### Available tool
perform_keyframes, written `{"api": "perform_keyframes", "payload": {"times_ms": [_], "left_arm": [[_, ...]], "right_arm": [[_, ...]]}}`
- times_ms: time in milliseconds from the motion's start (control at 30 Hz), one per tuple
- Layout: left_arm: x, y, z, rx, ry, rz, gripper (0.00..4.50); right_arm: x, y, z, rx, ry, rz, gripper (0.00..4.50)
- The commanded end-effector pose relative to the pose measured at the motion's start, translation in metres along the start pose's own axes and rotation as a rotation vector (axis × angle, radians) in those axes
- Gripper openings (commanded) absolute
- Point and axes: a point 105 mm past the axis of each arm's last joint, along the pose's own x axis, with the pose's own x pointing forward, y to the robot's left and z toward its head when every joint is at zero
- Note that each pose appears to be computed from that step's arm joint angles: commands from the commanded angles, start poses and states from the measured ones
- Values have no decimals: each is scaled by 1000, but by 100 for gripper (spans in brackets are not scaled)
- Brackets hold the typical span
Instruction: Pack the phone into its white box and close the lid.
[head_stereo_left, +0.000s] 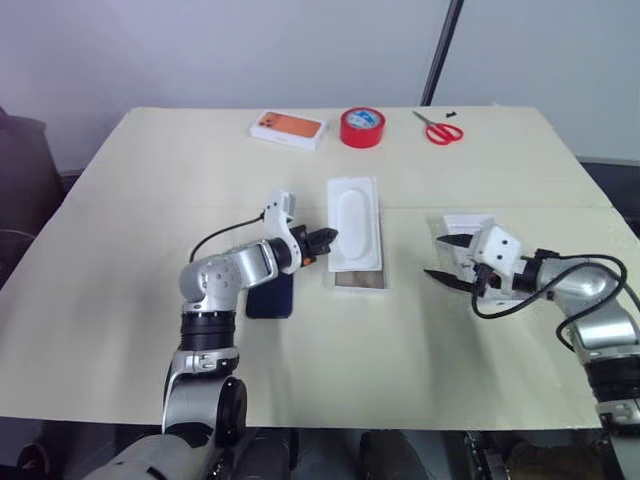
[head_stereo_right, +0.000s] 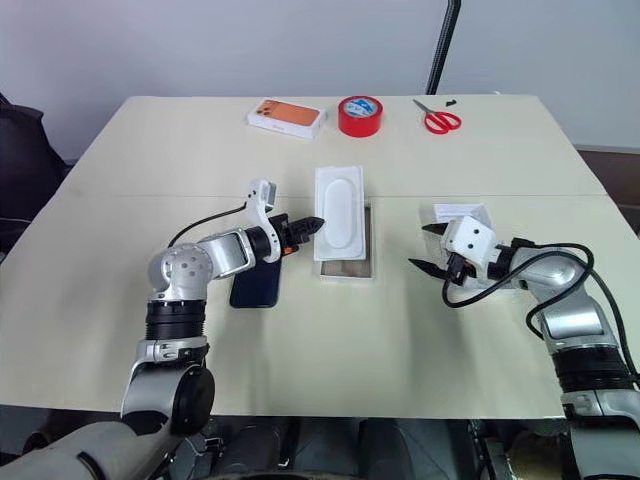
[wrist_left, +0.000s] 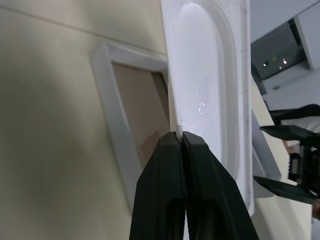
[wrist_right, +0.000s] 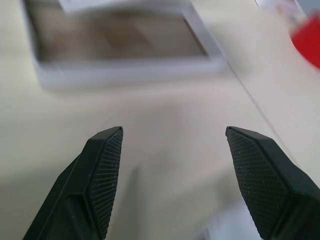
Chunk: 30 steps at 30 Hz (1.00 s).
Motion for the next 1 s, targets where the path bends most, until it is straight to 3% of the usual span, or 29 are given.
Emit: {"api": "perform_keyframes", "payload": {"times_ms": [33,167,267,333,367,433,600,767,900,1000], "left_arm": [[0,-12,5,21,-5,-54,193],[-3,-12,16,56,-36,-54,401],[-10,-13,31,85,-79,-74,401],[-16,-13,36,204,-85,-77,401],[-19,-16,37,252,-102,-105,405],[-26,-13,41,373,-147,-114,407],[-48,10,52,502,-170,-74,407],[-71,27,67,664,-225,-27,407],[-94,23,49,763,-172,-123,407],[-105,33,29,859,-62,-138,407]], "right_arm": [[2,-5,17,-40,-67,-41,347],[10,-10,32,-25,-135,-95,347],[18,-22,56,6,-237,-157,347],[26,-24,73,20,-297,-170,347],[30,-23,79,33,-321,-163,321],[40,-16,88,18,-340,-133,261],[80,9,87,-52,-268,-71,6],[115,40,65,-160,-100,10,6],[117,46,60,-192,-50,72,6],[115,59,54,-139,-31,173,6]]}}
